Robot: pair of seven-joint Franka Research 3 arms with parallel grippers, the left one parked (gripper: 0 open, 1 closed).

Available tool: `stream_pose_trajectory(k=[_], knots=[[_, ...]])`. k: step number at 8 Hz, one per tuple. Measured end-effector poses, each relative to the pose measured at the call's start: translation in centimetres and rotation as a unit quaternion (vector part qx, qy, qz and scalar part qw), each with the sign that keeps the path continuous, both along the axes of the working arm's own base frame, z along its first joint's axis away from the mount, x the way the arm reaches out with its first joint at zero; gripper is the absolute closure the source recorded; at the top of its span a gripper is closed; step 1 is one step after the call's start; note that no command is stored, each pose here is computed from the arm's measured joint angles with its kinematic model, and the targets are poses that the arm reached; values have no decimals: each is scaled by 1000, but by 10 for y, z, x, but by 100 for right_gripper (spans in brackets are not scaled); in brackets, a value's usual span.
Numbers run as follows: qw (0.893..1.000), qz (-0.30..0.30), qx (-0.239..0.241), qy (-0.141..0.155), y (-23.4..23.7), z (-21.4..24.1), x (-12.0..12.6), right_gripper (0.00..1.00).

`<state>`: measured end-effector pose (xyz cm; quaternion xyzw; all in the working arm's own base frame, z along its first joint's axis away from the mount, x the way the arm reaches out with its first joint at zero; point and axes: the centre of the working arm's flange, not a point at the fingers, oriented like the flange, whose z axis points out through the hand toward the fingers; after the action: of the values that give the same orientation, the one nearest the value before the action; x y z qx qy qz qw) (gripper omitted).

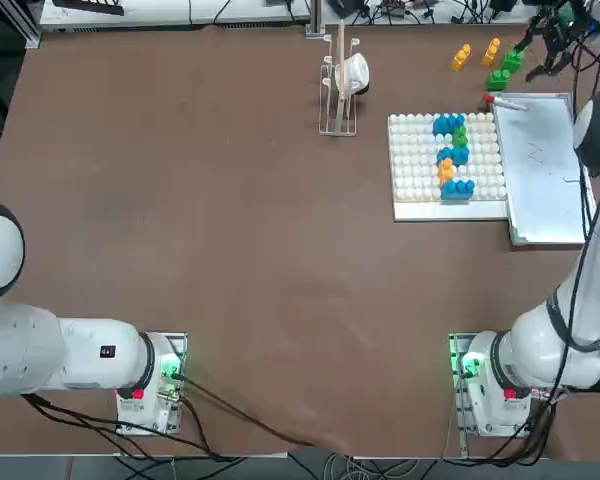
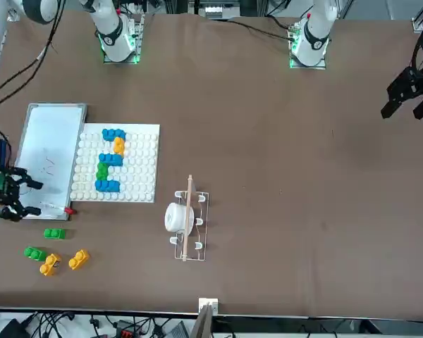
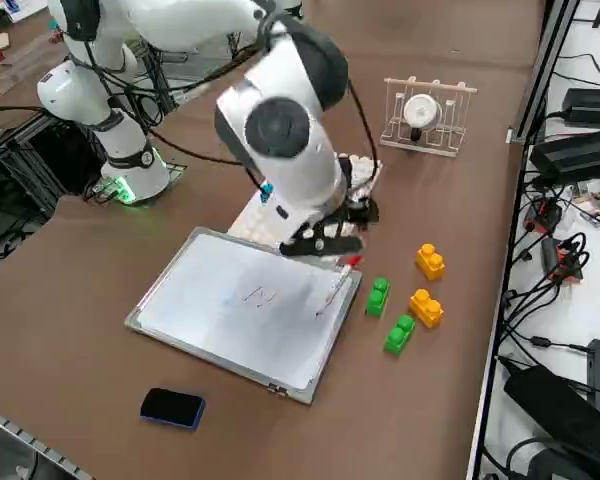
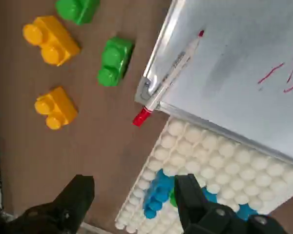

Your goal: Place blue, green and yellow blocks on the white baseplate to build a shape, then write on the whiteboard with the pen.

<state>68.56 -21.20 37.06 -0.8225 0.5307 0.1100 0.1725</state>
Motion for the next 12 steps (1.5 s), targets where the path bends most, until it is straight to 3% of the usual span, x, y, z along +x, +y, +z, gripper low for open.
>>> stream_pose_trajectory(k=[1,2,4,6,7,9,10,12], knots=[[997,64,-34,-20,17,32,2,0],[988,135,-73,-37,42,62,4,0],[953,268,-116,-81,83,118,0,0],[908,382,-136,-107,80,160,-18,0],[890,416,-152,-111,80,177,-25,0],[861,464,-174,-114,126,204,-30,0],[850,483,-171,-122,151,218,-36,0],[839,504,-164,-123,165,246,-65,0]])
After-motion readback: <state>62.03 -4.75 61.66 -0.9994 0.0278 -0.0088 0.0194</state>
